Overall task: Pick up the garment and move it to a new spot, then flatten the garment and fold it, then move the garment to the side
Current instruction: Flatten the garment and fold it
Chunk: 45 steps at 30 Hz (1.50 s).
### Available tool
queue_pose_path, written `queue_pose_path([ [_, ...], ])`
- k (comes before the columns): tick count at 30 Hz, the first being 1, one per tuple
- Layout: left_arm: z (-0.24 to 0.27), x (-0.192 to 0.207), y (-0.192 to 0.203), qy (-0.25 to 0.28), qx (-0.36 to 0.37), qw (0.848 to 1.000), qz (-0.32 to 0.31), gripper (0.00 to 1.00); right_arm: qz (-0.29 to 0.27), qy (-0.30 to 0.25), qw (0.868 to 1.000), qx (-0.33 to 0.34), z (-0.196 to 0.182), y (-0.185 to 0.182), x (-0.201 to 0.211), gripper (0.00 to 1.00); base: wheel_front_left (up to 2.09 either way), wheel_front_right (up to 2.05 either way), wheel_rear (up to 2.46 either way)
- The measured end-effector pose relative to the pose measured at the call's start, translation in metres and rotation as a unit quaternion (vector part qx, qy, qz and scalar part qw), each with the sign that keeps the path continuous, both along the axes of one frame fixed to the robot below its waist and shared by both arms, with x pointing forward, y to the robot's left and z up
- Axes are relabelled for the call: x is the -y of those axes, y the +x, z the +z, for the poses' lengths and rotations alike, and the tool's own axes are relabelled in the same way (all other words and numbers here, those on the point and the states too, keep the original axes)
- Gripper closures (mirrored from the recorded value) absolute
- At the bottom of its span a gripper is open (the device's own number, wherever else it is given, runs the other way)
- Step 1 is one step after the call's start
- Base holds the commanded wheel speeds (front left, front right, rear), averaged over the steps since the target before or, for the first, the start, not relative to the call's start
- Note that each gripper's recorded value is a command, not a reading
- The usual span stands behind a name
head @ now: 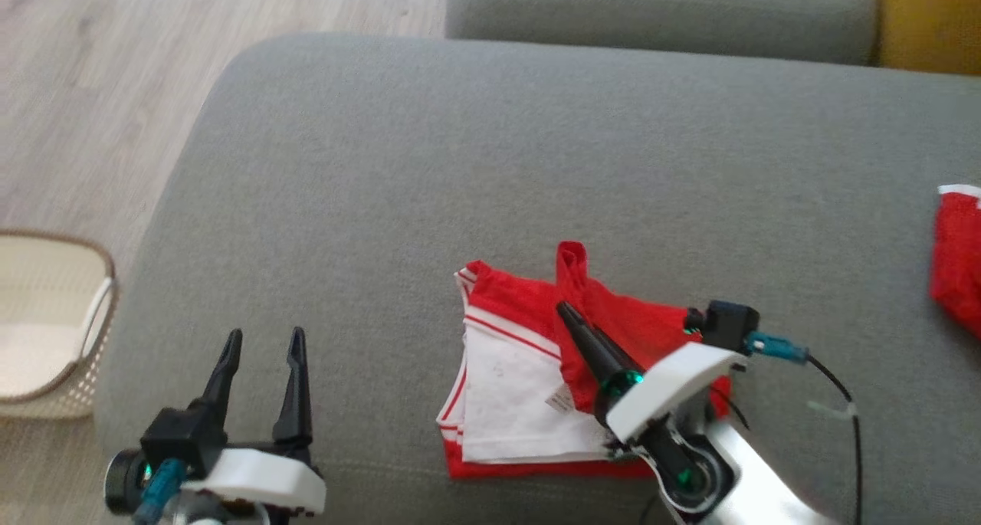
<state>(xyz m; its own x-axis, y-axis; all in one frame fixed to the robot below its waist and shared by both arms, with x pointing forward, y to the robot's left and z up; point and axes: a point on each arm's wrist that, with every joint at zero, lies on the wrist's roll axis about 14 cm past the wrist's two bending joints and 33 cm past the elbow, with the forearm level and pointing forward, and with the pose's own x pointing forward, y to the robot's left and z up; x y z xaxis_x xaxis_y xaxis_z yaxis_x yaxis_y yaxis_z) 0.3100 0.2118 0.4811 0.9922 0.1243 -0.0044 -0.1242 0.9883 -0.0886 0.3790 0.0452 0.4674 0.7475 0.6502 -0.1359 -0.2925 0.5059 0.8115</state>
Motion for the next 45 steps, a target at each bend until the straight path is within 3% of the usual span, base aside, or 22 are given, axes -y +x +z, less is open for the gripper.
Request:
queue_pose_path([
  [9,-0.014,-0.010,-0.002,-0.001,-0.027,0.999,0.021,0.00,0.041,-0.001,0.998,-0.055,-0.032,0.003,-0.040,1.00,0.00,0.00,0.00],
  [10,-0.015,-0.010,-0.001,0.000,-0.029,0.999,0.022,0.00,0.041,-0.004,0.997,-0.060,-0.036,0.003,-0.041,0.92,0.00,0.00,0.00],
  [11,-0.015,-0.011,0.000,0.000,-0.030,0.999,0.023,0.00,0.042,-0.008,0.997,-0.064,-0.040,0.003,-0.042,0.00,0.00,0.00,0.00],
  [21,-0.014,-0.006,0.007,0.001,-0.028,1.000,0.015,0.00,0.037,0.013,0.998,-0.050,-0.017,0.020,-0.054,0.00,0.00,0.00,0.00],
  [28,-0.008,0.003,0.013,0.004,-0.015,1.000,-0.003,0.00,-0.016,-0.014,0.999,-0.030,-0.011,0.043,-0.021,0.00,0.00,0.00,0.00],
  [34,-0.001,0.012,0.018,0.006,-0.002,1.000,-0.019,0.00,-0.079,-0.065,0.993,0.059,0.022,0.079,0.027,0.00,0.00,0.00,0.00],
  [37,0.003,0.017,0.021,0.007,0.005,1.000,-0.026,0.00,-0.112,-0.115,0.980,0.118,0.038,0.094,0.067,0.00,0.00,0.00,0.00],
  [40,0.009,0.023,0.024,0.011,0.015,0.999,-0.038,0.00,-0.158,-0.178,0.953,0.188,0.063,0.109,0.122,0.00,0.00,0.00,0.00],
  [41,0.009,0.023,0.024,0.011,0.015,0.999,-0.038,0.00,-0.158,-0.178,0.953,0.188,0.063,0.109,0.122,0.00,0.00,0.00,0.00],
  [43,0.013,0.027,0.027,0.011,0.022,0.999,-0.044,0.00,-0.183,-0.210,0.932,0.232,0.079,0.109,0.149,0.00,0.00,0.00,0.00],
  [45,0.019,0.030,0.028,0.012,0.032,0.998,-0.050,0.00,-0.201,-0.275,0.901,0.267,0.076,0.091,0.178,0.00,0.00,0.00,0.00],
])
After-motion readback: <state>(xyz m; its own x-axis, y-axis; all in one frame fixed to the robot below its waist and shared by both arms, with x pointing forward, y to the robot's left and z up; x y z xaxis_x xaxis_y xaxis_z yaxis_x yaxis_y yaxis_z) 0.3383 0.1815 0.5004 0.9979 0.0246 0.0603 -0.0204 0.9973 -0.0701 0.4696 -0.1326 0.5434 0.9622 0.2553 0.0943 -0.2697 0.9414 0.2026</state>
